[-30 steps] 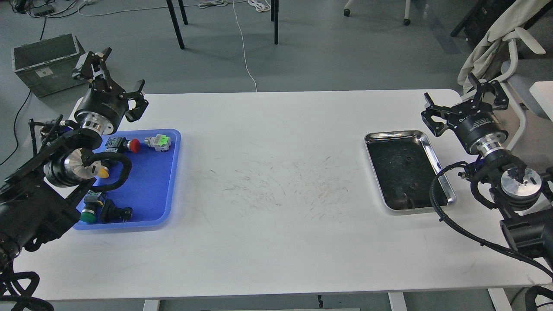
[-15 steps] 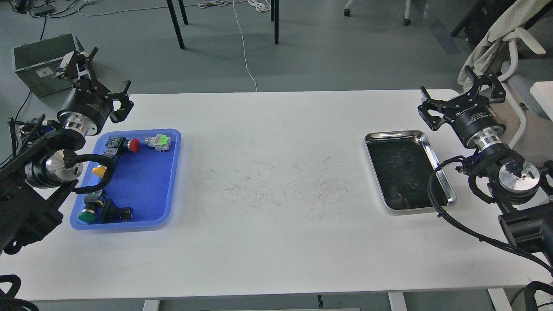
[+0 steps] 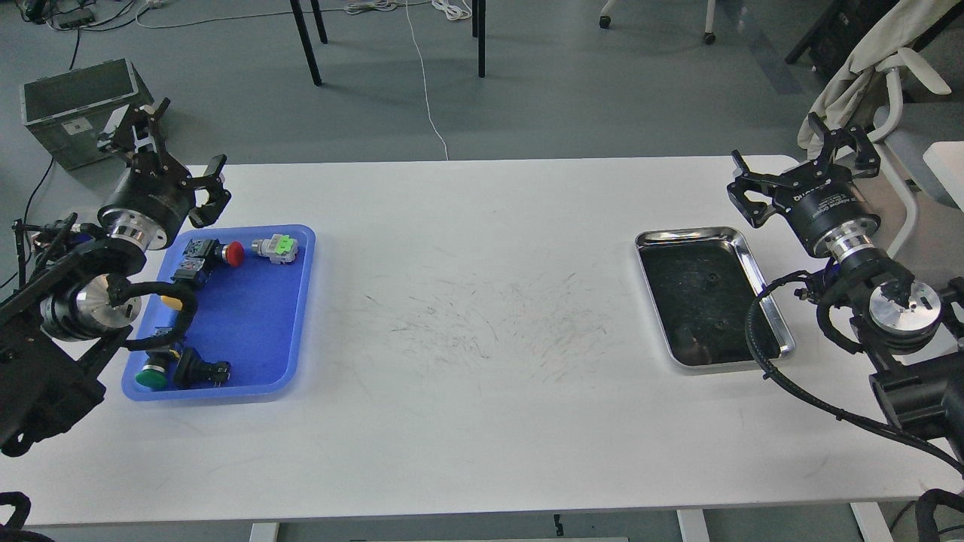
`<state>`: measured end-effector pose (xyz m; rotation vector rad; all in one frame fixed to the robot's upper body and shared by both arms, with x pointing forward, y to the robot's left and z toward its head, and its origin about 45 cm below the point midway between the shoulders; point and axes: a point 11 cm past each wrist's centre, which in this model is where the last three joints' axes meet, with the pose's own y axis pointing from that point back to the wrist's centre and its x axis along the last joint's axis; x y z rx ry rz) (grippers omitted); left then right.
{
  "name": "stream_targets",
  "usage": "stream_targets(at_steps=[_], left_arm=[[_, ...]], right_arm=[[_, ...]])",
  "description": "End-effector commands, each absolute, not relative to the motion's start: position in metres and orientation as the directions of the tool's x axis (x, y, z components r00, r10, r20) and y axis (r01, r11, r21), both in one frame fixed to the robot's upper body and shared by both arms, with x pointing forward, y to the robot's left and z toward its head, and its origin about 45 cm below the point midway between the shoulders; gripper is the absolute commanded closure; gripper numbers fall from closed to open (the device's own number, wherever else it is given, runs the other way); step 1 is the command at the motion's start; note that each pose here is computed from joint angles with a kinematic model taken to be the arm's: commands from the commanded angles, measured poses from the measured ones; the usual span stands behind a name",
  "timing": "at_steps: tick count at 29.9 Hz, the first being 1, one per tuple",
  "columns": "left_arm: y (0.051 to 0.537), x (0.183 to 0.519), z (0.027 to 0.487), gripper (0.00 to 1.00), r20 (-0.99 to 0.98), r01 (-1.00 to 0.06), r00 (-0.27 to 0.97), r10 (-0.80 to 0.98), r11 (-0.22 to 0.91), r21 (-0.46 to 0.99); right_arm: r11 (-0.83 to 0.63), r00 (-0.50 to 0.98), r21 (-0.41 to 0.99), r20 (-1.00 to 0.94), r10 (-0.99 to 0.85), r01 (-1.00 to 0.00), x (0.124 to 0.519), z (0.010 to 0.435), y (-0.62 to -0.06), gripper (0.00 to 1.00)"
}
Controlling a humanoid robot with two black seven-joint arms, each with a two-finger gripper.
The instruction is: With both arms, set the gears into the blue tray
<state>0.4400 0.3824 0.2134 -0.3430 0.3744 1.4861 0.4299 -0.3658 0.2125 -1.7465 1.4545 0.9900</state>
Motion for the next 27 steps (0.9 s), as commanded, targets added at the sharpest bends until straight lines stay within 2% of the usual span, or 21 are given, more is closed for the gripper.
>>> stream_targets(at_steps=[1, 4, 9, 14, 20, 27], left_arm=[[0.384, 0.438, 0.211, 0.02, -0.434, -0.999, 0.044, 0.9, 0.053, 0.009], [0.388, 0.435, 0.209, 0.02, -0.437, -0.999, 0.038, 0.899, 0.048, 0.013], [0.392, 0.438, 0.214, 0.02, -0.409, -0.999, 0.018, 0.913, 0.029, 0.021], [0.392, 0.438, 0.215, 0.02, -0.398, -0.999, 0.025, 0.917, 0.032, 0.012], [0.389, 0.44, 0.223, 0.02, -0.396, -0.998, 0.06, 0.916, 0.064, -0.003], [0.393, 0.439, 0.226, 0.02, -0.365, -0.998, 0.067, 0.929, 0.069, -0.006]], right_arm=[[-0.19, 0.103, -0.006, -0.858, -0.504, -0.982, 0.431, 0.214, -0.359, 0.01], [-0.203, 0.103, 0.009, -0.841, -0.531, -0.979, 0.433, 0.215, -0.355, 0.01], [-0.209, 0.085, 0.071, -0.753, -0.652, -0.975, 0.426, 0.216, -0.38, 0.01], [-0.256, 0.129, 0.105, -0.649, -0.75, -0.961, 0.42, 0.235, -0.395, 0.01], [-0.336, 0.22, 0.136, -0.526, -0.822, -0.932, 0.42, 0.264, -0.391, 0.01], [-0.438, 0.395, 0.268, -0.2, -0.897, -0.858, 0.403, 0.285, -0.377, 0.01]])
